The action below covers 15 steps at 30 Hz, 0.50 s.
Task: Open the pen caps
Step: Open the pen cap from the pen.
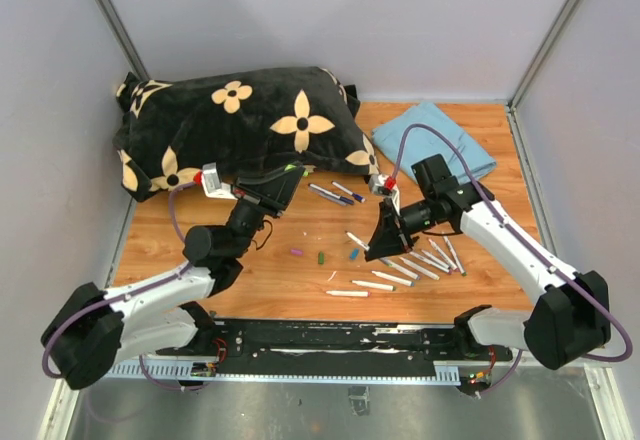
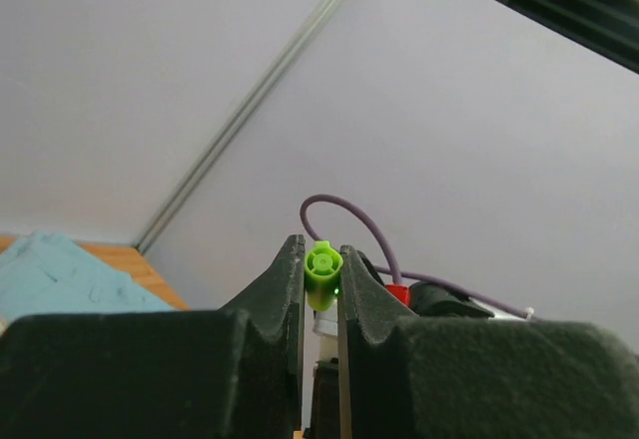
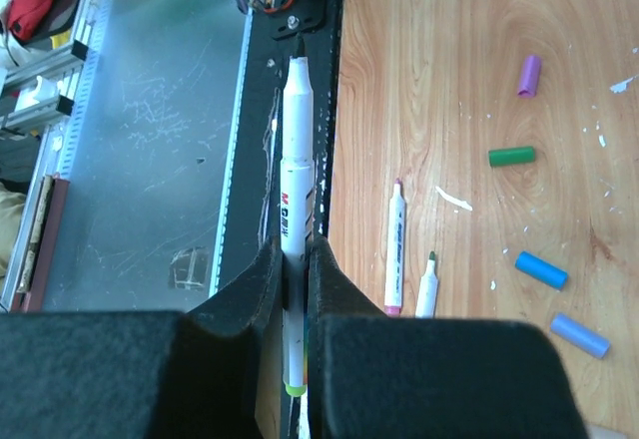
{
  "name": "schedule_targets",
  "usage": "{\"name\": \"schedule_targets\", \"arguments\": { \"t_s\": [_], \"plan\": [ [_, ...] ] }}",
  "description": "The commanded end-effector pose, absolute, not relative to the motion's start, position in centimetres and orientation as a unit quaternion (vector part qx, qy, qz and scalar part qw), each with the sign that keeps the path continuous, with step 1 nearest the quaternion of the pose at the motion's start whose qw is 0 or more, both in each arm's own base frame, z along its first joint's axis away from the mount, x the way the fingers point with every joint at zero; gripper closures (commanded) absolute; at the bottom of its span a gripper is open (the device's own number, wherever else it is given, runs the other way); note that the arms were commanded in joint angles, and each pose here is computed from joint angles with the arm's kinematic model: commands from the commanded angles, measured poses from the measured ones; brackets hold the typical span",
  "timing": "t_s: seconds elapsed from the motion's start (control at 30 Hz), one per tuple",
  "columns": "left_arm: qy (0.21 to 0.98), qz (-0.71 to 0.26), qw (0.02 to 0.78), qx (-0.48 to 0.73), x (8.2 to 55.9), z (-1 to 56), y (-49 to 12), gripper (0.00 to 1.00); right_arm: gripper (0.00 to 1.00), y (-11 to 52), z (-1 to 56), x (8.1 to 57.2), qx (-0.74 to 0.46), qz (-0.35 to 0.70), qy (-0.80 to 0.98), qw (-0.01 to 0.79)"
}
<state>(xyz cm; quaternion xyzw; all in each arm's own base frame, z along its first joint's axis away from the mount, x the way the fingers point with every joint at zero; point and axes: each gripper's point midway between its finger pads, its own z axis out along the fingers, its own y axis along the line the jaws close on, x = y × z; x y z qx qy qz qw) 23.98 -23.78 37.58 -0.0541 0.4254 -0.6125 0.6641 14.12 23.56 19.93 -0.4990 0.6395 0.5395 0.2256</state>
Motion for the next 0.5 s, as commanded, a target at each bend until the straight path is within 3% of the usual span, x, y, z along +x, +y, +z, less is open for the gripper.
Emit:
{"name": "schedule_targets", "arguments": {
  "t_s": [0.0,0.23,0.47],
  "plan": [
    [0.497,-0.572,0.65,-0.059,24.2,33.8,-23.1,1.0,0.99,23.6,18.2,13.3,-0.519,0.509,0.652,0.215],
    [0.703,-0.424,0.563,-0.098,24.8,21.5,-20.9,1.0,0.96,25.5,13.9,11.4,-0.586,0.428,0.664,0.182],
    [0.813,-0.272,0.498,-0.127,24.1,13.3,-17.2,1.0,0.93,28.1,9.7,11.0,-0.615,0.318,0.705,0.154]
  ]
}}
